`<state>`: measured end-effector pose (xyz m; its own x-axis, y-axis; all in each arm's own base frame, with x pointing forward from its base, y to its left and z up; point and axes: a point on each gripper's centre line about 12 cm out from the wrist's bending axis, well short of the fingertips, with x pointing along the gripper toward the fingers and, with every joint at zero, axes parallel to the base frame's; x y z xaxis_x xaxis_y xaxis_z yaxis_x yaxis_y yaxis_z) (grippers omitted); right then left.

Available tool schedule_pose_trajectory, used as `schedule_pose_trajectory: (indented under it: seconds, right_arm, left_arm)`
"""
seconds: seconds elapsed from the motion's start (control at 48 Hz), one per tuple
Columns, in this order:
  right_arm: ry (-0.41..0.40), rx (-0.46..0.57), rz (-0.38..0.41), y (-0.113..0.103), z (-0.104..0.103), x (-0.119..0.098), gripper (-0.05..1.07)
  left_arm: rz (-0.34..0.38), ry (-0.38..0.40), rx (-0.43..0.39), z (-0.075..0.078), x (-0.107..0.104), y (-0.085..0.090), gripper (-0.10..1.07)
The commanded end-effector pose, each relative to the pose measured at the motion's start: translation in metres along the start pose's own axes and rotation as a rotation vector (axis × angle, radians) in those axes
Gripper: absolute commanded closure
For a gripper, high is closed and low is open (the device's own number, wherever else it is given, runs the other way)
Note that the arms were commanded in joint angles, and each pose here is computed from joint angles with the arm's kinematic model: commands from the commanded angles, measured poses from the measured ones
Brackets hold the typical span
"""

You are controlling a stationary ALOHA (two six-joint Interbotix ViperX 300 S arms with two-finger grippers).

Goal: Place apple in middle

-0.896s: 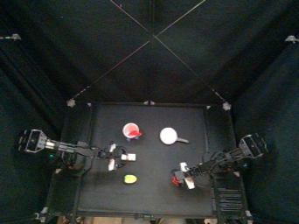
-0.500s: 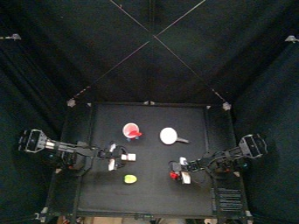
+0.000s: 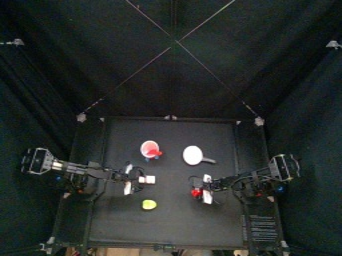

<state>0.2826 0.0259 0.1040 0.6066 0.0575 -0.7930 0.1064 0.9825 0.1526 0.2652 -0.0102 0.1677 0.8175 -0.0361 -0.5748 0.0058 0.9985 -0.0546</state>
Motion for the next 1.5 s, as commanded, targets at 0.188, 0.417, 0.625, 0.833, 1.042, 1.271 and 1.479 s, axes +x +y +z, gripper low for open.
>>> schedule_pose_trajectory:
  seconds: [0.188, 0.417, 0.625, 0.833, 1.042, 1.271, 1.479]
  right_arm:
    - [-0.01, 0.004, -0.008, -0.002, 0.011, 0.004, 0.37]
    - [-0.015, 0.014, -0.011, -0.004, 0.012, 0.004, 0.33]
    - [-0.011, 0.017, -0.011, -0.004, 0.01, 0.004, 0.17]
    - [-0.01, 0.009, -0.006, -0.002, 0.011, 0.004, 0.1]
    - [-0.017, 0.002, -0.004, -0.001, 0.014, 0.004, 0.09]
    - [-0.04, -0.012, 0.005, 0.003, 0.021, -0.004, 0.09]
    - [-0.092, -0.061, 0.015, 0.005, 0.031, -0.02, 0.09]
  left_arm:
    - [-0.001, -0.023, 0.001, 0.007, 0.0, 0.0, 0.0]
    - [-0.002, -0.021, 0.002, 0.006, 0.0, 0.0, 0.0]
    - [-0.002, -0.02, 0.002, 0.006, 0.0, 0.0, 0.0]
    - [-0.002, -0.021, 0.0, 0.006, 0.0, 0.0, 0.0]
    - [-0.002, -0.021, 0.002, 0.006, 0.0, 0.0, 0.0]
    - [-0.002, -0.021, 0.003, 0.006, 0.0, 0.0, 0.0]
    - [-0.002, -0.023, 0.003, 0.006, 0.0, 0.0, 0.0]
